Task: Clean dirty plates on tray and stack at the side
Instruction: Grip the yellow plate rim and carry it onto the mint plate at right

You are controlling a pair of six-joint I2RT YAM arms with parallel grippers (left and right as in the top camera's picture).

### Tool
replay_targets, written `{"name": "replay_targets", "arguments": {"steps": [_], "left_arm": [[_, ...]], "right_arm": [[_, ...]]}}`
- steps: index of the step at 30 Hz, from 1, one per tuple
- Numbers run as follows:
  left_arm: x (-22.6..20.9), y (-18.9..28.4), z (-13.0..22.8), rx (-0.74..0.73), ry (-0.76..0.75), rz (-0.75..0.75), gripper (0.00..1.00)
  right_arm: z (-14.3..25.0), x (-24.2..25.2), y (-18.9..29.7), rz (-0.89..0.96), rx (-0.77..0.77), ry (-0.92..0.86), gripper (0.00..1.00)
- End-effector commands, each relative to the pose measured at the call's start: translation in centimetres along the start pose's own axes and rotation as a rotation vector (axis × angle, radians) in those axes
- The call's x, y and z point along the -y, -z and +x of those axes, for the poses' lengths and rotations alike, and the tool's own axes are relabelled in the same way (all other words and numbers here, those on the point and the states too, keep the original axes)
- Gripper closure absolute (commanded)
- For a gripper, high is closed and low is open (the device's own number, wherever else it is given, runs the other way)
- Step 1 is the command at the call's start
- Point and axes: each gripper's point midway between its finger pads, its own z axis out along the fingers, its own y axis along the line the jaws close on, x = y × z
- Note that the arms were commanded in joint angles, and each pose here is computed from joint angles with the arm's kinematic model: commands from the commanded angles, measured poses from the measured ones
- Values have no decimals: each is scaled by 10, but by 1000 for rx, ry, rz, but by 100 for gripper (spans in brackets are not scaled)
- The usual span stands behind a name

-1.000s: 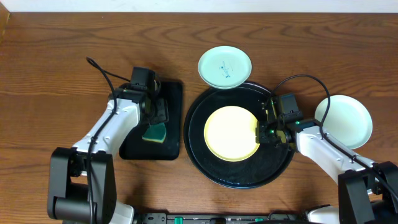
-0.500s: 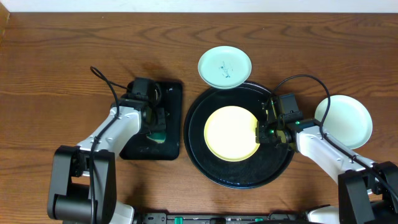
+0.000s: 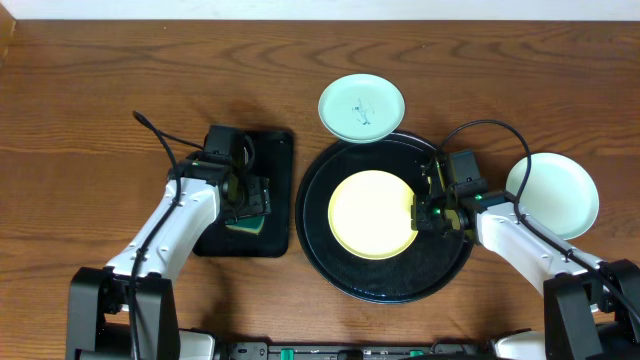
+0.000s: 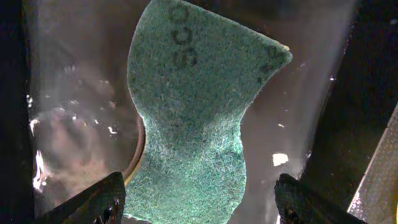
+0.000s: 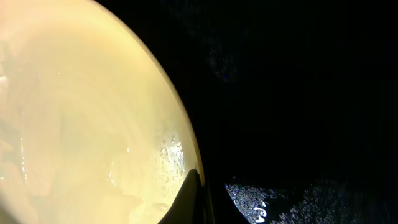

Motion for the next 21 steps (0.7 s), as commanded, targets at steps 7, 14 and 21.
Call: {"name": "replay_targets", "arguments": {"steps": [7, 14, 21], "left_arm": [[-4, -3, 10, -32, 21, -7, 23], [-5, -3, 13, -42, 22, -11, 22], [-5, -3, 13, -42, 22, -11, 22]], "right_arm": [[7, -21, 1, -110, -41, -69, 99], [-33, -26, 10, -207, 96, -150, 99], [-54, -17, 28, -172, 208, -58, 99]]}}
